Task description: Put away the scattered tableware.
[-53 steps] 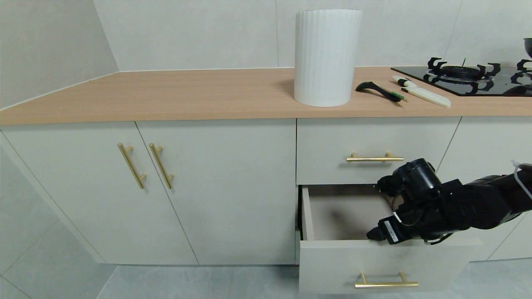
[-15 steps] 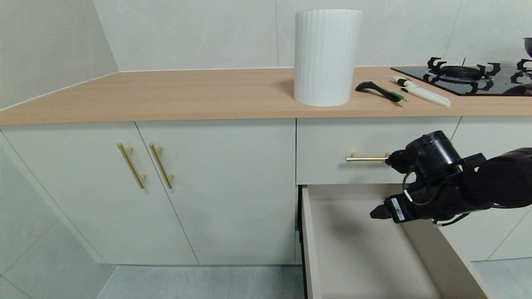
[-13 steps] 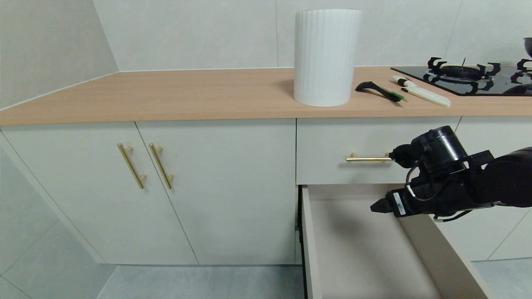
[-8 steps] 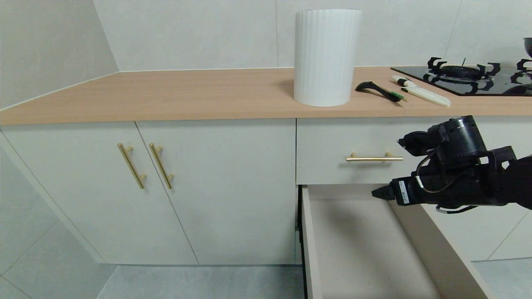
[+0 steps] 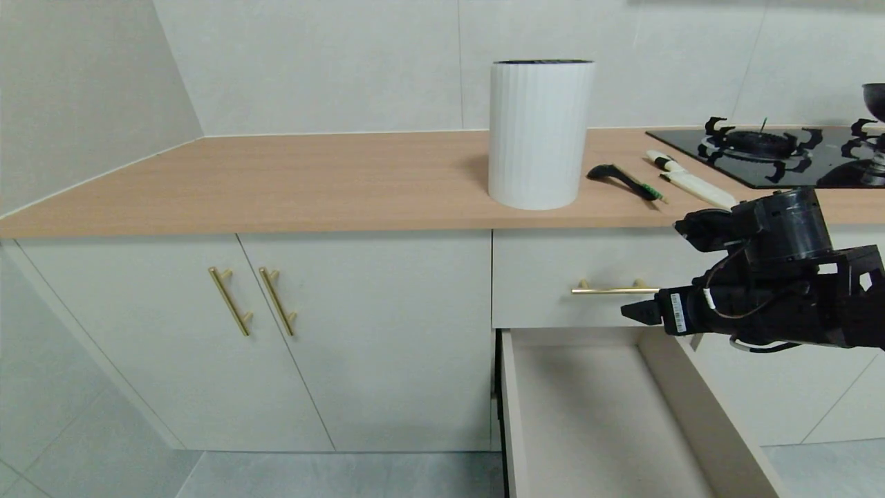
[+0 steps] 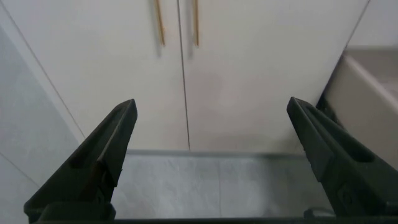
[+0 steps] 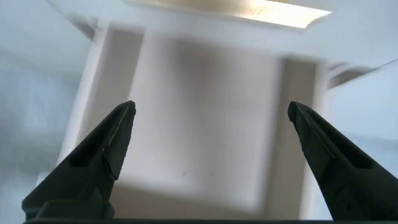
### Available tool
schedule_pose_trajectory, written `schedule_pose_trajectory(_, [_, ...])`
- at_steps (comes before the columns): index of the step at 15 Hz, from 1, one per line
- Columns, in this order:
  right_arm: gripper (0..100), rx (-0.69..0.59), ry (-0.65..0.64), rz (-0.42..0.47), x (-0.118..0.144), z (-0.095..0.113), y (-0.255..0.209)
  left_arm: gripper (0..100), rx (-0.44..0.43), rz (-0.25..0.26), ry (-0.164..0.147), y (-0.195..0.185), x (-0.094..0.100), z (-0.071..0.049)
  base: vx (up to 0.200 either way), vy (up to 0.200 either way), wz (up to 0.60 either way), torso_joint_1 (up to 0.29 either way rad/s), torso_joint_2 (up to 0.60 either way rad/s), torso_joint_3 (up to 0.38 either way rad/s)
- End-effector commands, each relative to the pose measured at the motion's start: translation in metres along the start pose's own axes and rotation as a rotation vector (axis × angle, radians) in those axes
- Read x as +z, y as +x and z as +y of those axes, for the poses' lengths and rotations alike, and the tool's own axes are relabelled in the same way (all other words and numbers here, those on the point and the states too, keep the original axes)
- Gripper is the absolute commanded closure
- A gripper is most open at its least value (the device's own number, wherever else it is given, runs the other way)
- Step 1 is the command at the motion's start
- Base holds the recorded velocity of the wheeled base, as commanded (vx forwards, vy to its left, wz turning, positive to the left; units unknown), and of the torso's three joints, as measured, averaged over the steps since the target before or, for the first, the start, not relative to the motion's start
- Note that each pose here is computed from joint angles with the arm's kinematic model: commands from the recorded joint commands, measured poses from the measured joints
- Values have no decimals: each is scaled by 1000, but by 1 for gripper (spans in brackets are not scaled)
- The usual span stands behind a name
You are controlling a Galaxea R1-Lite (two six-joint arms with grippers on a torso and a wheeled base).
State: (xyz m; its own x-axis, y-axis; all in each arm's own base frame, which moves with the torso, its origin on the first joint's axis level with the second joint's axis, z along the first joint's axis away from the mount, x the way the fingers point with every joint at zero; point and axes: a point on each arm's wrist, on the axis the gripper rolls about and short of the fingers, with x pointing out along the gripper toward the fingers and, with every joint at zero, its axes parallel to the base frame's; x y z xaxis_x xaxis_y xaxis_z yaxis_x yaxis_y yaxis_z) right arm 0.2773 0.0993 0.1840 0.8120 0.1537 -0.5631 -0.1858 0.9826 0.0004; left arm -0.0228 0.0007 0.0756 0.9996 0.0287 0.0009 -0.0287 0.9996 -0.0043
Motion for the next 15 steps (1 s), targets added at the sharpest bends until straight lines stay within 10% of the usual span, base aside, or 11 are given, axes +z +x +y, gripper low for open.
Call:
schedule_pose_trajectory(1, [0, 0, -1, -3, 0, 0, -2, 0, 0, 1, 0, 0, 0, 0, 0, 0, 0, 139, -525, -290])
schedule_pose_trajectory(15, [0, -12, 4, 13, -1, -4, 6, 0, 0, 1, 0, 0, 0, 0, 0, 0, 0, 196, -486, -287])
